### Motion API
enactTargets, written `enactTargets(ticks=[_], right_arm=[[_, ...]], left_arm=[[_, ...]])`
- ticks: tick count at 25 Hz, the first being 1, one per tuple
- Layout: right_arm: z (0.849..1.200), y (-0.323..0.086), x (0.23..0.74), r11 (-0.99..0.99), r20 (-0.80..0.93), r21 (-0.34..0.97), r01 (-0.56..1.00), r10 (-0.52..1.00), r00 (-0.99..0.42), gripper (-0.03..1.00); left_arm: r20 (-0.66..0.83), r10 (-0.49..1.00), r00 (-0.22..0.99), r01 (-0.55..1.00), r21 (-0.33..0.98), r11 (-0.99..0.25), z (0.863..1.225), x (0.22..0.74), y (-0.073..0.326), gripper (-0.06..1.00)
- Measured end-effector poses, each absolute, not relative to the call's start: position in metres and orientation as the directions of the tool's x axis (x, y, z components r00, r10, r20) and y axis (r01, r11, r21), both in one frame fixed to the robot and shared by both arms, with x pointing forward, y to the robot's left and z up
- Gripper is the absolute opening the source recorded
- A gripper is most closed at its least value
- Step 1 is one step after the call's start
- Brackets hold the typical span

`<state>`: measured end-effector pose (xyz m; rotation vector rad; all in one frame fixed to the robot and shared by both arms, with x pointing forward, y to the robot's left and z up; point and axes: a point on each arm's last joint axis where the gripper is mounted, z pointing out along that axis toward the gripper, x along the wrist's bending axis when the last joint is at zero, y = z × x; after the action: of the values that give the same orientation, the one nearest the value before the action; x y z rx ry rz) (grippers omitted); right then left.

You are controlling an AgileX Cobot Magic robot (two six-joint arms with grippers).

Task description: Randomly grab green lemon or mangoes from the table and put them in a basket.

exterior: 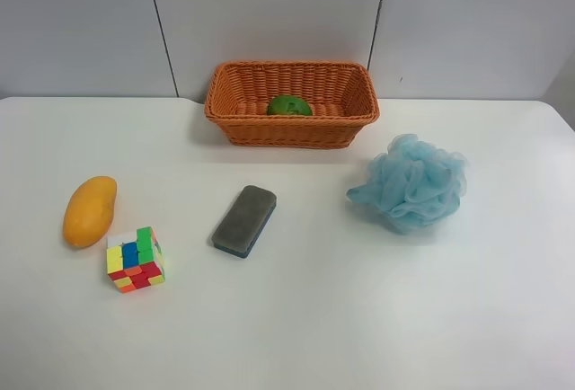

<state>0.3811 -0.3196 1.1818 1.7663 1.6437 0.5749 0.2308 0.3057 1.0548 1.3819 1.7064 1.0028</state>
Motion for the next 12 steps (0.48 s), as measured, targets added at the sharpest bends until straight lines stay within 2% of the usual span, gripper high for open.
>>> enactTargets(ticks=[5,12], right_arm=[[1.161,-0.309,0.317,-0.021,-0.051,0.788,0.616,0.994,0.099,0.99],[1.103,-0.300,0.268,-0.034,-0.004,0.821,0.570,0.998,0.066,0.99]], left_arm=[[-0.055,0.983,-0.174,0.431,0.894,0.126,1.055,0.231,0.306,0.99],[-0.055,0.983,-0.174,0.431,0.894,0.126,1.055,0.231,0.306,0.99]])
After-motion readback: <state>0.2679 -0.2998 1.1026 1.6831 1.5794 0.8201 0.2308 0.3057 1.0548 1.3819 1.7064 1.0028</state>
